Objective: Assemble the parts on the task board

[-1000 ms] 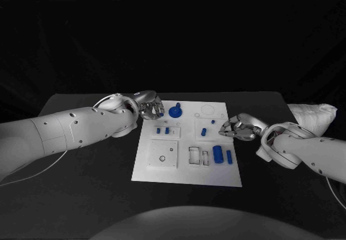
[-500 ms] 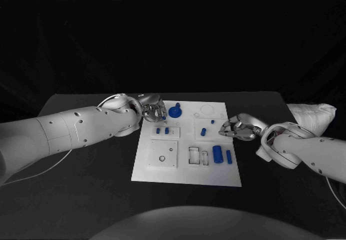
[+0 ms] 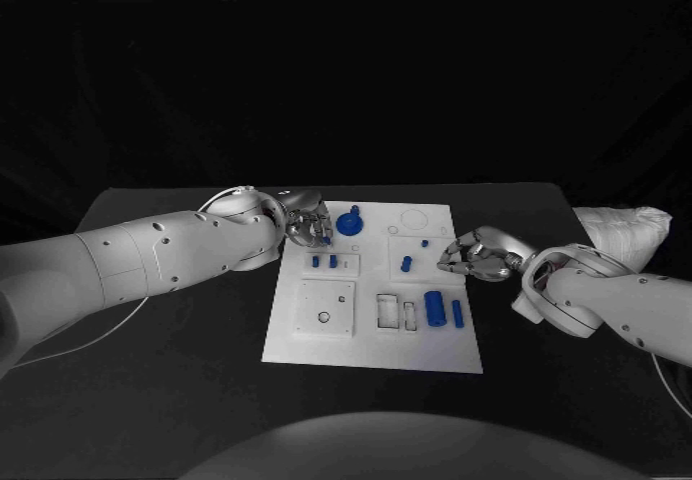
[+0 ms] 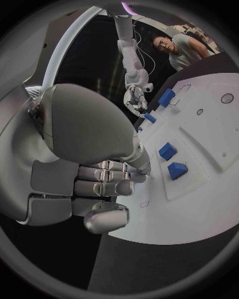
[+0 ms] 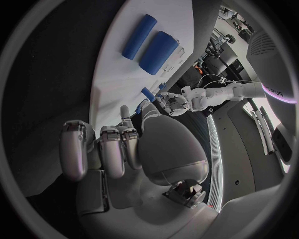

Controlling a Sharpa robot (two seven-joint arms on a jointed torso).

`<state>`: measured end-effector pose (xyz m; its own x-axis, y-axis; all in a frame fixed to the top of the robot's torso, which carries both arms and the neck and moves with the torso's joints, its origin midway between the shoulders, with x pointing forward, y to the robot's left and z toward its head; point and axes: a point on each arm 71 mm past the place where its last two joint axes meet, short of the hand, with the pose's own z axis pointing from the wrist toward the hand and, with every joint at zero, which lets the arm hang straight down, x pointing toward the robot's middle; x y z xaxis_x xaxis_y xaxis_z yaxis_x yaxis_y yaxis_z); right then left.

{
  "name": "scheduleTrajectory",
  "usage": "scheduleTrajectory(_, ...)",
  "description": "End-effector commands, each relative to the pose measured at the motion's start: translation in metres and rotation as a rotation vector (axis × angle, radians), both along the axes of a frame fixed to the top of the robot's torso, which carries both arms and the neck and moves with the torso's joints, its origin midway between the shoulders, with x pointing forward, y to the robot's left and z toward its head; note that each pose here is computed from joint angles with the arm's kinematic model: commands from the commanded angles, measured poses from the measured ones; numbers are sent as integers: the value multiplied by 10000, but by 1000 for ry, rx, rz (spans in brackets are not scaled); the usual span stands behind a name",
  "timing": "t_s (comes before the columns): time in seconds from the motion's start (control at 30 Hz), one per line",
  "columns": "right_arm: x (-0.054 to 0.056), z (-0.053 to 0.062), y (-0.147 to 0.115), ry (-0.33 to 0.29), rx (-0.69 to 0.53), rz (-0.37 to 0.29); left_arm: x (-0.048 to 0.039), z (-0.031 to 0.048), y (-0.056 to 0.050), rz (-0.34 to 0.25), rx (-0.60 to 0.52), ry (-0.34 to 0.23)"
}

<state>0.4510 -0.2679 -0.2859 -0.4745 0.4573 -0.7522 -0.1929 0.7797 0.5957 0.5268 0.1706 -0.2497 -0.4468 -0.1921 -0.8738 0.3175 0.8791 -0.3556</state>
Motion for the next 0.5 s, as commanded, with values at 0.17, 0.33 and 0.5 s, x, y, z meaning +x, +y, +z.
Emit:
scheduleTrajectory(0.17, -9, -7, 10, 5, -1, 11, 0, -17, -19, -6, 23, 32)
scheduleTrajectory(0.33, -9, -9, 12, 5, 0, 12, 5, -20, -30, -8, 24, 33)
scheduleTrajectory(0.5, -8, -12, 9, 7, 0, 11, 11, -22, -41, -10, 25, 33)
